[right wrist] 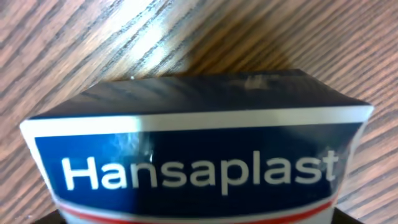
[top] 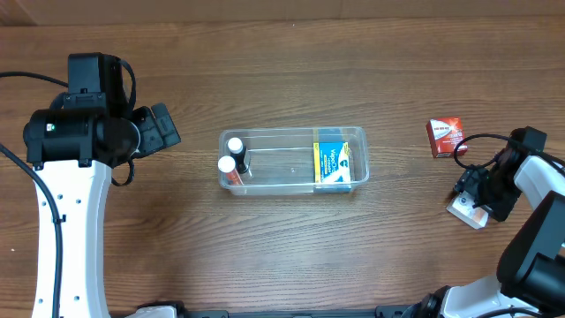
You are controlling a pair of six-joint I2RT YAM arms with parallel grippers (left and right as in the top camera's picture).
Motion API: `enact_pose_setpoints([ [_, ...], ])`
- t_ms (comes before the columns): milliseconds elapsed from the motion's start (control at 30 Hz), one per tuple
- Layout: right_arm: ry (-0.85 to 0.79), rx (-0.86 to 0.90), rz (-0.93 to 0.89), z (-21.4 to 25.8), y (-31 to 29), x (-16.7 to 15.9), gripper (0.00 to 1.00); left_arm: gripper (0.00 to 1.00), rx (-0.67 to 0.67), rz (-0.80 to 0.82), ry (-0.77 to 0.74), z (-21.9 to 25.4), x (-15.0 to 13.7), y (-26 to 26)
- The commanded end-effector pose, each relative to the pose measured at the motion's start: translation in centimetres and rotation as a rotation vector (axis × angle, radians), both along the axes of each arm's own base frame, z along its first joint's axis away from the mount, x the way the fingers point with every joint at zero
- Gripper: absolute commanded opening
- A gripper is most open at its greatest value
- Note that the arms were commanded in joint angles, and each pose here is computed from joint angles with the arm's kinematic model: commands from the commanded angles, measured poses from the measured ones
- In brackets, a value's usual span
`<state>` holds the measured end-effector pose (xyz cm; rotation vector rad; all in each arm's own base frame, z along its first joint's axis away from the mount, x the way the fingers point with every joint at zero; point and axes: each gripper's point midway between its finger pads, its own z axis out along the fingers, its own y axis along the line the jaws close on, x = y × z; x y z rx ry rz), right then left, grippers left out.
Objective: Pack container
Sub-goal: 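Move right gripper to the white Hansaplast box and grasp it, then place the Hansaplast box upright in the container beside VapoDrops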
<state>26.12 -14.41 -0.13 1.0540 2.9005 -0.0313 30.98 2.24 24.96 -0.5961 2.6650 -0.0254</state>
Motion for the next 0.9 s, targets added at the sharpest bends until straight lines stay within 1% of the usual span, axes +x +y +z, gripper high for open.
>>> enact_pose_setpoints([
  [0,-0.012,0.033,0.002,-0.4,0.5,0.2,0.72,1.0,0.007,-0.011,0.008,-0.2,0.0,0.1],
  [133,-0.018,0.03,0.002,-0.2,0.4,0.5,0.73,1.0,0.007,-0.011,0.009,-0.2,-0.1,0.1],
  [200,-0.035,0.043,0.008,0.8,0.5,1.3,0.74,1.0,0.007,-0.011,0.01,-0.2,-0.1,0.1],
  [267,-0.057,0.042,0.016,2.3,0.5,2.1,0.75,1.0,0.008,-0.011,0.009,-0.2,-0.1,0.1],
  [400,-0.144,0.001,0.1,8.5,2.1,4.8,0.77,1.0,0.008,-0.012,0.009,-0.2,-0.1,0.1],
  [433,-0.172,0.0,0.141,10.6,3.4,5.4,0.77,1.0,0.008,-0.011,0.009,-0.2,-0.1,0.1],
  [533,-0.257,-0.013,0.347,18.2,10.1,6.7,0.75,1.0,0.008,-0.011,0.009,-0.2,-0.1,0.1],
  [633,-0.372,-0.008,0.574,23.3,17.7,7.5,0.72,1.0,0.008,-0.011,0.009,-0.2,-0.1,0.1],
  [700,-0.455,0.014,0.717,25.5,23.3,7.8,0.73,1.0,0.008,-0.011,0.01,-0.2,-0.1,0.1],
  [733,-0.499,0.04,0.76,26.0,26.3,7.8,0.73,1.0,0.008,-0.011,0.01,-0.2,-0.1,0.1],
  [867,-0.548,0.125,0.822,25.6,33.8,7.6,0.73,1.0,0.008,-0.011,0.01,-0.2,-0.1,0.1],
])
